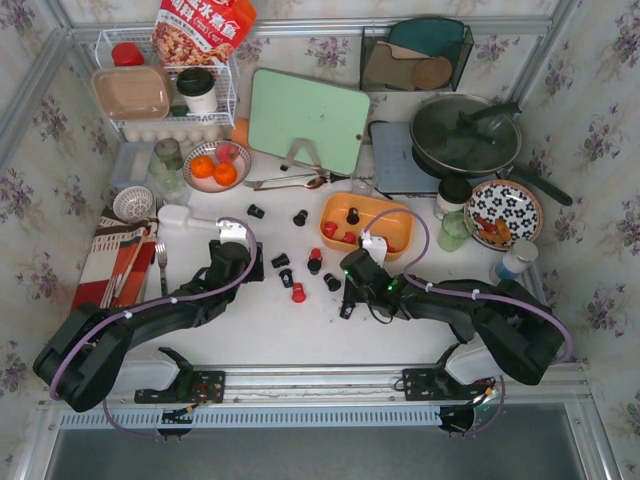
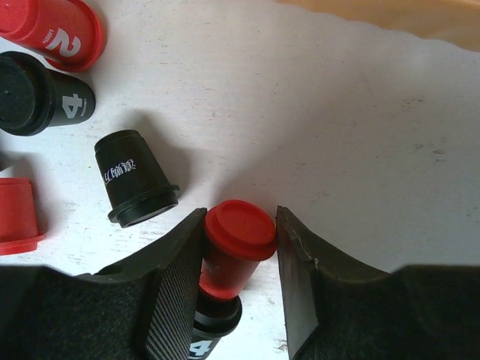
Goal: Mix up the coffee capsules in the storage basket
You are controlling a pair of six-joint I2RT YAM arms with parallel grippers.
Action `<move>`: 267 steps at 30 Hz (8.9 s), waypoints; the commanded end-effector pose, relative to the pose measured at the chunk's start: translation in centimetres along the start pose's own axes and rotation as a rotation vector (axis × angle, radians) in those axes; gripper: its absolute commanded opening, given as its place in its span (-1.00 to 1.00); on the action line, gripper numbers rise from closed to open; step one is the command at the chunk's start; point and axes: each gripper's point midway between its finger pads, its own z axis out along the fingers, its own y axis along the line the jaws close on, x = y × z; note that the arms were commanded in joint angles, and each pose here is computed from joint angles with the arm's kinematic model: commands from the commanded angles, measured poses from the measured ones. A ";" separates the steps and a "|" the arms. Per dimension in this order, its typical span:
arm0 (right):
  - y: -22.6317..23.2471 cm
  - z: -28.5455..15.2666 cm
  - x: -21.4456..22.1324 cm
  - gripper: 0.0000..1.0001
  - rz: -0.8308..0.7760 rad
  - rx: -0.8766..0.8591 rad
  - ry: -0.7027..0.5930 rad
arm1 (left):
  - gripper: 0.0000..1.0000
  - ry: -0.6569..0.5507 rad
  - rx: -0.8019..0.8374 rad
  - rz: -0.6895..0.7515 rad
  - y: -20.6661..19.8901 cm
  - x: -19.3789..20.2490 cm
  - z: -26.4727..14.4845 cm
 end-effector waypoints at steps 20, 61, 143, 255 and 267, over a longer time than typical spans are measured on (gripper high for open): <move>0.7 -4.0 -13.2 -0.12 -0.117 0.126 -0.374 | 0.53 -0.006 0.001 -0.014 -0.2 -0.5 0.2; -8.4 -0.5 -18.2 0.35 -0.038 0.112 -0.420 | 0.43 0.054 0.477 0.221 -7.2 -1.5 -2.5; -7.3 -1.1 -17.2 0.36 -0.013 0.016 -0.442 | -0.53 0.444 0.389 0.117 -7.5 -1.3 4.2; -6.8 -2.5 -16.5 0.40 0.048 -0.061 -0.499 | 0.13 0.486 -0.216 -0.231 -10.4 3.0 -0.5; -6.6 -2.2 -16.4 0.40 0.046 -0.067 -0.489 | -0.21 0.483 -0.224 -0.210 -10.0 4.4 0.4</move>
